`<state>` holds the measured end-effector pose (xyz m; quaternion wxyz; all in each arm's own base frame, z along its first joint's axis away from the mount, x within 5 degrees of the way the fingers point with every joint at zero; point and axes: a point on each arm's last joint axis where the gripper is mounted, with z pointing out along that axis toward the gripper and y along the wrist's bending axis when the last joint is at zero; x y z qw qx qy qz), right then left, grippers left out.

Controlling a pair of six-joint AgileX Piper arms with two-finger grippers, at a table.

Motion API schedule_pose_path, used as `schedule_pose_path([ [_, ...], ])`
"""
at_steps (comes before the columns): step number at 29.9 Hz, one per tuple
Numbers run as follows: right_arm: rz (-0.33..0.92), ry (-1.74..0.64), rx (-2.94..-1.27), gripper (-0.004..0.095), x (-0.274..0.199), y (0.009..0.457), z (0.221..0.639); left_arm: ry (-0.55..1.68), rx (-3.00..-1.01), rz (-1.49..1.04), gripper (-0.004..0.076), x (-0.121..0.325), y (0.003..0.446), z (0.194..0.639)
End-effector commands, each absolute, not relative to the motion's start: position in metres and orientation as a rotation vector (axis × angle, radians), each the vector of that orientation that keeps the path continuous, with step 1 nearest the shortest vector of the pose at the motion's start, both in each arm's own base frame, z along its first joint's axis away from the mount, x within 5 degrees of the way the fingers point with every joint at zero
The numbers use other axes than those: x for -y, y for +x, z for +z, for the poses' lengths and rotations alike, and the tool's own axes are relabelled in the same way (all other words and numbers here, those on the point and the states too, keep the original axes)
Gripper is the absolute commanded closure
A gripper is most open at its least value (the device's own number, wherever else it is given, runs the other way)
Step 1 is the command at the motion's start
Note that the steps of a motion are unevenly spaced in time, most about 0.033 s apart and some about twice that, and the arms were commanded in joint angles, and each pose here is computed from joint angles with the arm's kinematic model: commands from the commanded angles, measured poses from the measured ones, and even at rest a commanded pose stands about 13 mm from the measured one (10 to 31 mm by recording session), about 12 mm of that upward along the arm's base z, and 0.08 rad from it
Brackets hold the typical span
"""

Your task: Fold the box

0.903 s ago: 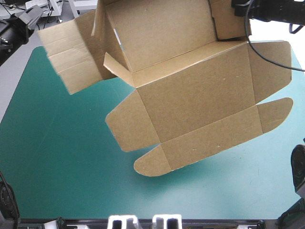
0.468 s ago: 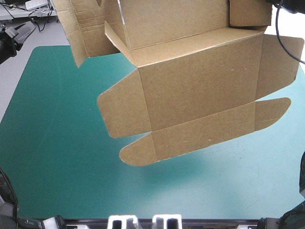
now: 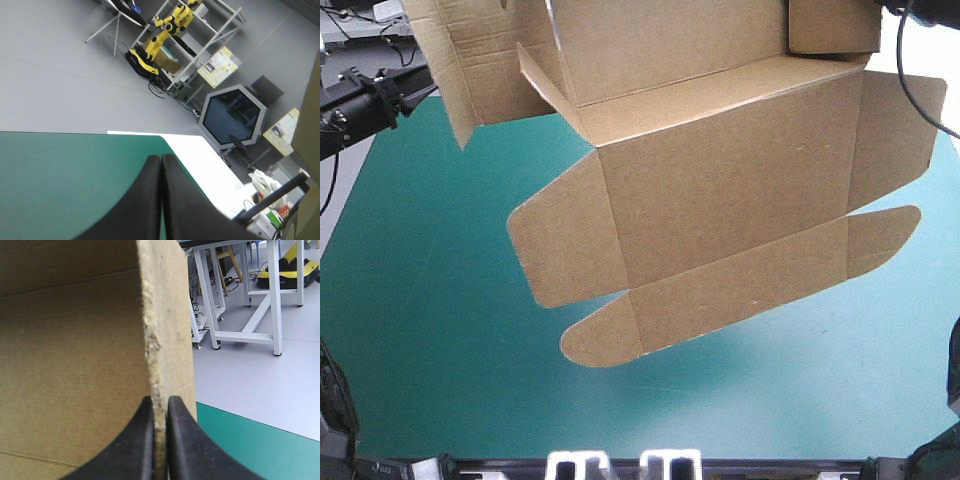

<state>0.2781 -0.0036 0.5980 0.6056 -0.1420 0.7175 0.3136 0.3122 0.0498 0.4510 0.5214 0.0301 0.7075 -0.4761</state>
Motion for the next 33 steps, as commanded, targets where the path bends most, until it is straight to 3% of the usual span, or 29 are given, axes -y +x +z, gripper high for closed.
schedule_pose_path([
  [1, 0.765, -0.384, -1.586, 0.0917, -0.008, 0.251, 0.615, 0.264, -1.593, -1.203, 0.0734, -0.023, 0.293, 0.478],
  [11, 0.643, -0.422, -1.693, 0.0917, -0.032, 0.263, 0.602, 0.406, -1.513, -1.091, 0.0734, 0.002, 0.27, 0.499],
  [33, 0.63, -0.375, -1.701, 0.0917, -0.034, 0.286, 0.594, 0.413, -1.568, -1.144, 0.0734, 0.011, 0.252, 0.505],
])
